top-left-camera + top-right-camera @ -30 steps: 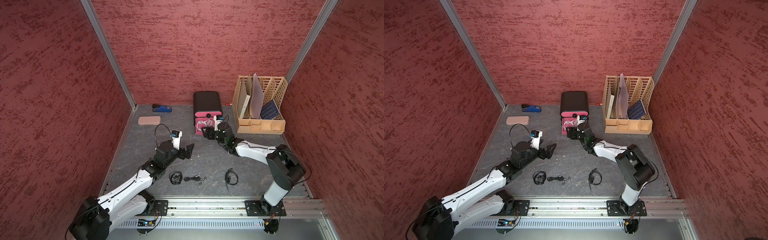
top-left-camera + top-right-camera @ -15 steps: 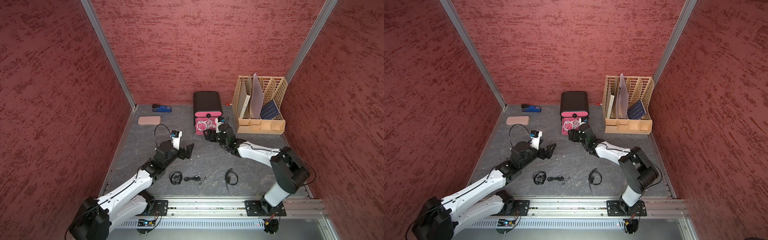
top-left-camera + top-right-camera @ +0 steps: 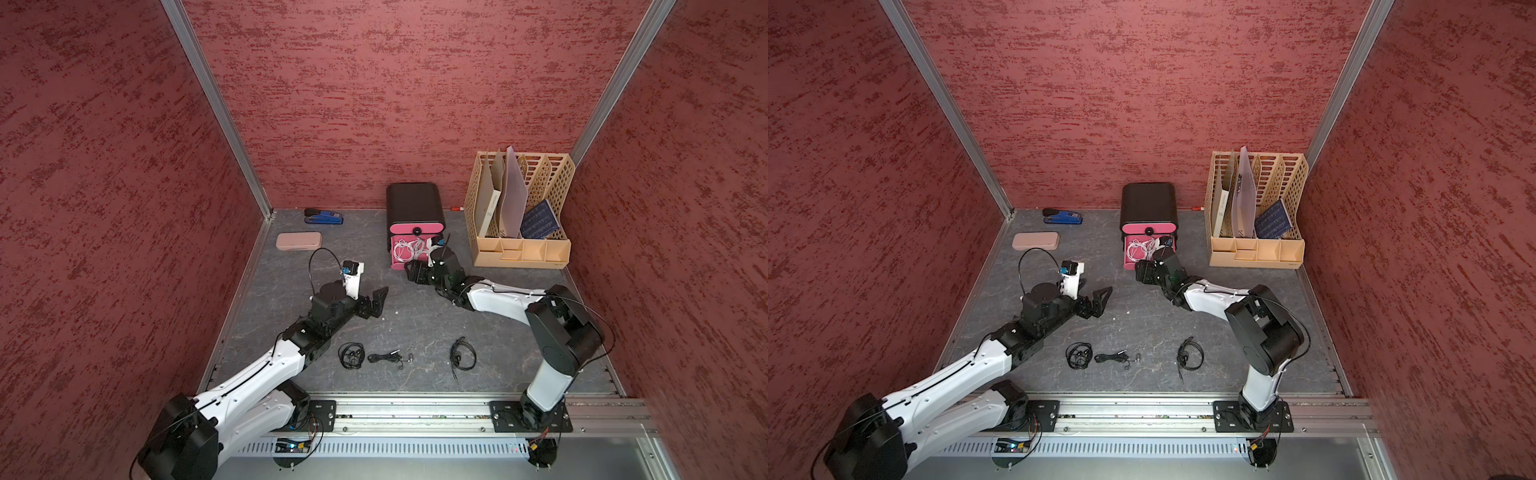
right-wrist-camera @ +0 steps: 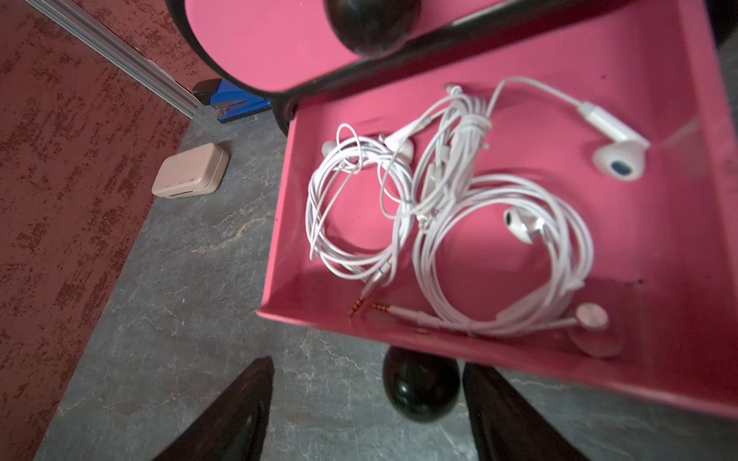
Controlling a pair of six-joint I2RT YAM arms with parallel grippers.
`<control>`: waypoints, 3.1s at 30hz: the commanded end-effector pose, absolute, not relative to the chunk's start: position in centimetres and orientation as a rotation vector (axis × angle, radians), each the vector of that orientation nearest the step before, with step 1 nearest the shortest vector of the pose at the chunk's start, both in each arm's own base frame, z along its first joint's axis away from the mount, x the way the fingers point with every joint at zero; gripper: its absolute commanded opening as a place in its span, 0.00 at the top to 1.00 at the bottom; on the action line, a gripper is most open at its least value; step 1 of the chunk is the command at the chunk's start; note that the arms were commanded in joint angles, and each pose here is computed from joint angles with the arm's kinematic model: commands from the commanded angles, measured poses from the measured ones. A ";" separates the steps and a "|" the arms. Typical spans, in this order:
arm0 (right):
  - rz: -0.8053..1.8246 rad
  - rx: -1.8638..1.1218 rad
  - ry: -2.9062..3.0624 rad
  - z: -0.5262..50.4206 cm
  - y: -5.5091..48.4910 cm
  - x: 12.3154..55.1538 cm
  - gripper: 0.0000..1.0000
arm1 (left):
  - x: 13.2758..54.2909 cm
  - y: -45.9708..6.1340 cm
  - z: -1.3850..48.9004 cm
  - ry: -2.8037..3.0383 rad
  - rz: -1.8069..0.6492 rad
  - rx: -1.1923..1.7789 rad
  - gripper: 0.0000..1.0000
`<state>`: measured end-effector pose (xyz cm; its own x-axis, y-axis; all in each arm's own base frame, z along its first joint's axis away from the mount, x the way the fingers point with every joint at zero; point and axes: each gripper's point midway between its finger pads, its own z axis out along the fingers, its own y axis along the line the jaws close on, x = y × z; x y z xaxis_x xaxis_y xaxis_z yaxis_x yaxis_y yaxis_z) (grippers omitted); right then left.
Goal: Place the wired earphones into the drawer by color
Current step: Close the drawer in the storage box.
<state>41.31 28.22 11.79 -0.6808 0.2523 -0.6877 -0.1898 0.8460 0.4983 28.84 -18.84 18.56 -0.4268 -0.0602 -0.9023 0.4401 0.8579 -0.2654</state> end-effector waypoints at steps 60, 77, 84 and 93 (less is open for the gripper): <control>0.697 -0.026 1.948 16.0 28.8 50.5 0.21 | 28.9 -18.1 19.2 1.901 -0.552 0.263 0.00; 0.712 0.116 2.060 9.3 27.2 48.5 0.25 | 29.0 -17.8 19.0 1.894 -0.538 0.248 0.00; 0.677 0.166 2.097 7.7 27.0 49.5 0.28 | 28.9 -17.8 19.1 1.892 -0.538 0.248 0.00; 0.726 0.294 2.073 6.9 26.9 50.3 0.34 | 28.9 -17.8 19.1 1.890 -0.542 0.247 0.00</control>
